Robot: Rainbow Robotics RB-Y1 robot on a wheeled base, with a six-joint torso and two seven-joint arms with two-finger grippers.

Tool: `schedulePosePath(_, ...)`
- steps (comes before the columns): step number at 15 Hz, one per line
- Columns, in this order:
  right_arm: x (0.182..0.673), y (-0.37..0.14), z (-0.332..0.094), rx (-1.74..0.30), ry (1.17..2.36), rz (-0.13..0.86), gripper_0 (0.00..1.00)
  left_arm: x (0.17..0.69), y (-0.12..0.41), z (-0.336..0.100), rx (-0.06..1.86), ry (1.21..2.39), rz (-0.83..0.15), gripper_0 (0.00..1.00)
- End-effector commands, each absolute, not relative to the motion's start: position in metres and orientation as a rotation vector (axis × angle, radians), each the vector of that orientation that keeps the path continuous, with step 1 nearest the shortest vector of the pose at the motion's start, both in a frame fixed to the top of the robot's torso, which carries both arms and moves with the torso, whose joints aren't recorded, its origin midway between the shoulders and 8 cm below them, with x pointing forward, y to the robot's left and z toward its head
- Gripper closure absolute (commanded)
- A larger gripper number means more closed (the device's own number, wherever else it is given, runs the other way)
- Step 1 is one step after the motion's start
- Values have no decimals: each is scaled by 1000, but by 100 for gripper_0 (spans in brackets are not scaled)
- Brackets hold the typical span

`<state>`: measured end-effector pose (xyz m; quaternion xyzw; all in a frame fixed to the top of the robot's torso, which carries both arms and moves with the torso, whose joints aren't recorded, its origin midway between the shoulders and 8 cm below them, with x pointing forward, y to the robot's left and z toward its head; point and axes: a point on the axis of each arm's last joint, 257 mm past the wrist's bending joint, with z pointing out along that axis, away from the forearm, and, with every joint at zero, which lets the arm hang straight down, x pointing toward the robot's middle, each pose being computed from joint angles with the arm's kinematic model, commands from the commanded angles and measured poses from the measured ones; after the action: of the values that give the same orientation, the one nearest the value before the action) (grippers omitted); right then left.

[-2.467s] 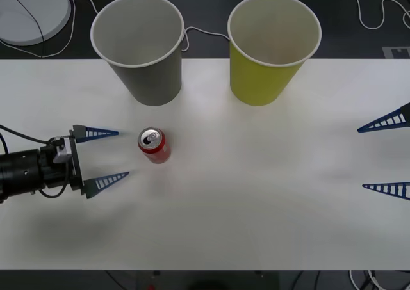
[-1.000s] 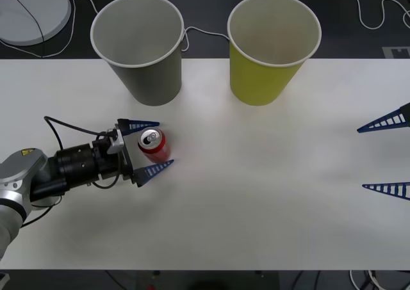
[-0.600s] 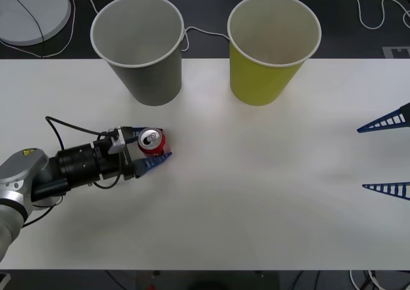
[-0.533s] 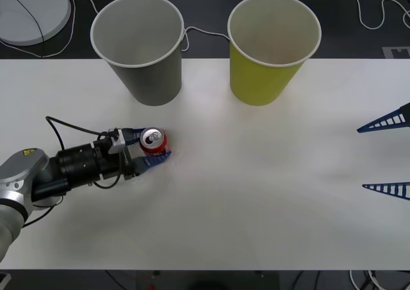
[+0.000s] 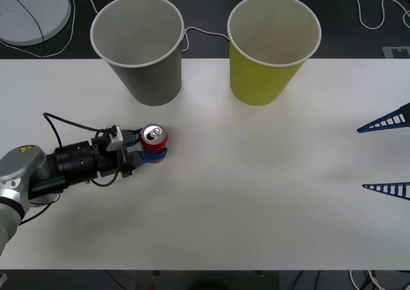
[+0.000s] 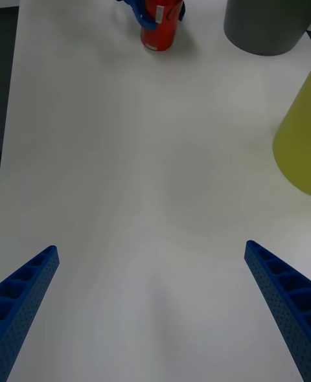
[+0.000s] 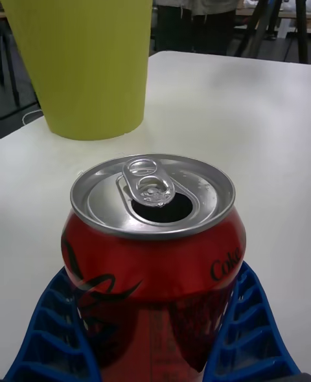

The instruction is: Put the can into the green bin and the plastic bottle into the gray bin

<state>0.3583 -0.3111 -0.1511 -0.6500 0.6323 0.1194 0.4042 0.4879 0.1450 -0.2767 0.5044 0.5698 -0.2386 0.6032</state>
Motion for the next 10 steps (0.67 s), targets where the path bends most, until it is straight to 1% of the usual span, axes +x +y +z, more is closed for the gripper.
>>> schedulePosePath(1, 358, -311, -151, -1641, 1596, 302, 0, 489, 165, -274, 1196, 1366, -543, 100)
schedulePosePath(5, 358, -311, -151, -1641, 1596, 302, 0, 476, 200, -258, 1217, 1466, -558, 100)
schedulePosePath(7, 358, -311, -151, -1641, 1596, 302, 0, 474, 218, -250, 1242, 1524, -531, 100)
schedulePosePath(10, 358, -311, -151, -1641, 1596, 302, 0, 468, 249, -232, 1291, 1623, -452, 100)
